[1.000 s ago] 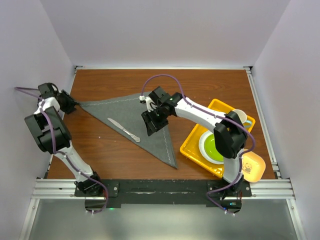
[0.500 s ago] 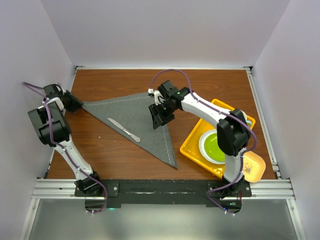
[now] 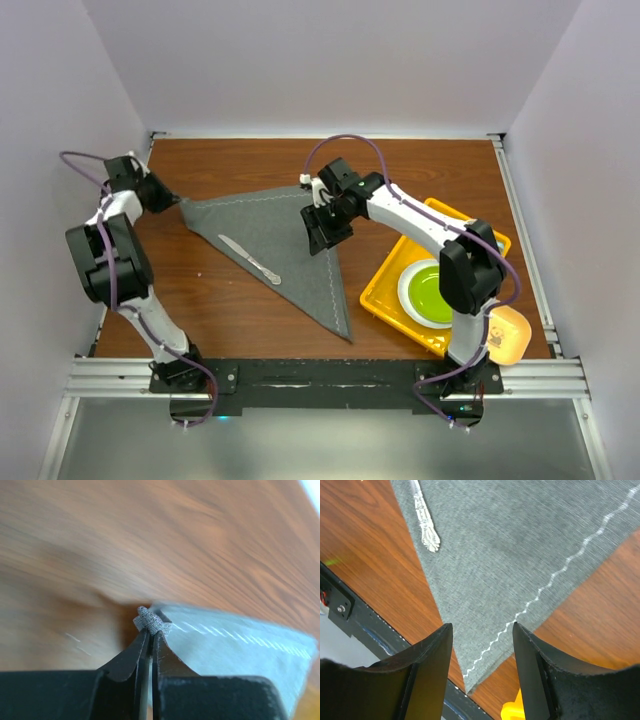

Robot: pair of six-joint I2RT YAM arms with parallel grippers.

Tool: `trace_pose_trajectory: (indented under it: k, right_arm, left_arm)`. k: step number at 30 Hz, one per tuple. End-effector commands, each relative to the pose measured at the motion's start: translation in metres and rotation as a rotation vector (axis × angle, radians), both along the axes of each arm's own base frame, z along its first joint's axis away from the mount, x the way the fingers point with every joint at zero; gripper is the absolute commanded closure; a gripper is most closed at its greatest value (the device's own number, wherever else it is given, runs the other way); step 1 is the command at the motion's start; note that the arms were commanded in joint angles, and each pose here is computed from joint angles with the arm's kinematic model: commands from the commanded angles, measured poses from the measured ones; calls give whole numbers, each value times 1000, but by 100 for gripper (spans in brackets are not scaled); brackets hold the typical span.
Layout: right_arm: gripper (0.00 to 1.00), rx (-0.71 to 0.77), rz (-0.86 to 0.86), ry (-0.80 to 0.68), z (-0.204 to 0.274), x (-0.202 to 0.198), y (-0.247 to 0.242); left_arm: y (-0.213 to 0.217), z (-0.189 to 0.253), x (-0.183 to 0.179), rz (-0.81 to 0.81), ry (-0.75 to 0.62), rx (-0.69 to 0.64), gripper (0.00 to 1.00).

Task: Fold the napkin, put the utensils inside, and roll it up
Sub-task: Fold the napkin

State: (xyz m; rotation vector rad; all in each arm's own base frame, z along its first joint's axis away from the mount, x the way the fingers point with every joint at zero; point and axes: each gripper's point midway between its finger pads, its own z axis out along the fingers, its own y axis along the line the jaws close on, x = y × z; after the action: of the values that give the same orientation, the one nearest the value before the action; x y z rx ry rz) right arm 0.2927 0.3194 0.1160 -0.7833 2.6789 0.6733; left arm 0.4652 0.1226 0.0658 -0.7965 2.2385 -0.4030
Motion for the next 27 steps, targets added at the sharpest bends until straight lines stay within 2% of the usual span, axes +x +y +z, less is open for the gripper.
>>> trace_pose_trajectory:
  k: [1,2,4,9,12,18,27]
  right_arm:
    - [44,43,-61,-70,31,11,-13]
    - [44,42,-70,-73,29,13,-16]
    - [44,41,-79,-75,28,13,-21]
    - [44,59,-95,-70,24,16,-29]
    - [44,70,-96,-53,22,15,-30]
    - [44,81,-102,-32,15,11,-34]
    - [44,108,-125,10,5,10,-31]
  left_arm:
    - [-58,84,-11,-97,-158,75,98]
    - [-80,74,-21,-135,-137,63,98]
    - [-108,90,-36,-174,-160,68,97]
    - [-174,82,-83,-277,-144,5,96]
    - [-210,61,-112,-319,-113,-47,95]
    - [-238,46,-129,-382,-79,-72,95]
    - [-255,21,-151,-428,-2,-91,94]
